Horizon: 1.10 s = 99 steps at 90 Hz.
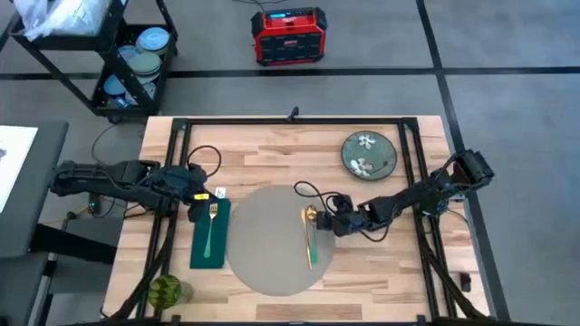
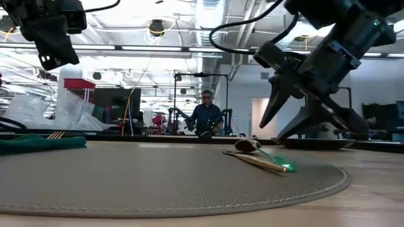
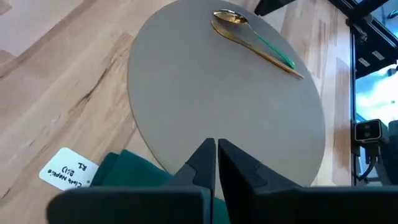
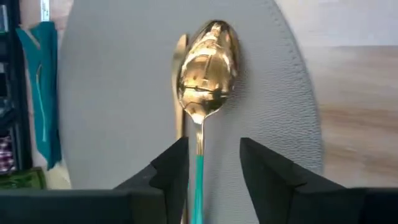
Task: Set table place
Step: Put the green spoon beside the table knife on the gray table placemat
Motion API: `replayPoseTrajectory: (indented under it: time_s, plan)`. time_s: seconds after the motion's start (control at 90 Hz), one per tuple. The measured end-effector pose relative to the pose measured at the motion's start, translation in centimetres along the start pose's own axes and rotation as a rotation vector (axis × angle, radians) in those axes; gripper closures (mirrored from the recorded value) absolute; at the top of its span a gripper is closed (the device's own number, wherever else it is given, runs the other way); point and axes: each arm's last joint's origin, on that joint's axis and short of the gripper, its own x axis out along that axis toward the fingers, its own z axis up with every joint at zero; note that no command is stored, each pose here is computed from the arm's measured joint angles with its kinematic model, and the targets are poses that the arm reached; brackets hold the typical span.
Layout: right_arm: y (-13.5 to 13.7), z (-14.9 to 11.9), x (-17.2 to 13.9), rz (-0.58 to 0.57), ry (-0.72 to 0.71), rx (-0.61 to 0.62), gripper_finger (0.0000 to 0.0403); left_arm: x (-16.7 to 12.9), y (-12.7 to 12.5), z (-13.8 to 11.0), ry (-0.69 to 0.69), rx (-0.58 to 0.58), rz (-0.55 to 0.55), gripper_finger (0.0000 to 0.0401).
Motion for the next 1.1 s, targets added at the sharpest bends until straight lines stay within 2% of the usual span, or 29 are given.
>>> replayPoseTrajectory:
  time_s: [0.167, 0.356, 0.478, 0.622, 0.722, 0.867, 1.1]
  plan:
    - [0.1, -0.1, 0.2, 0.012, 0.002, 0.005, 0.027, 0.0, 0.0, 0.0, 0.0, 0.013, 0.0, 0.04]
    - [1.2, -0.8, 2.4, -0.012, 0.026, -0.016, 0.0271, 0.0, 0.0, 0.0, 0.0, 0.023, 0.0, 0.04]
    - [2.0, -0.8, 4.1, -0.04, 0.021, -0.041, 0.0271, 0.0, 0.0, 0.0, 0.0, 0.024, 0.0, 0.04]
    - [2.5, -0.5, 4.7, -0.093, 0.013, -0.043, 0.0274, 0.0, 0.0, 0.0, 0.001, 0.024, 0.001, 0.04]
    - [2.6, -0.6, 4.6, -0.125, 0.033, -0.047, 0.0301, 0.0, 0.0, 0.0, 0.002, 0.025, 0.001, 0.04]
    - [2.8, -0.8, 4.2, -0.129, 0.035, -0.076, 0.0386, 0.0, 0.0, 0.0, 0.004, 0.037, 0.003, 0.04]
    - [4.0, -0.9, 3.4, -0.151, 0.016, -0.08, 0.04, 0.0, 0.1, -0.1, 0.016, 0.045, 0.01, 0.04]
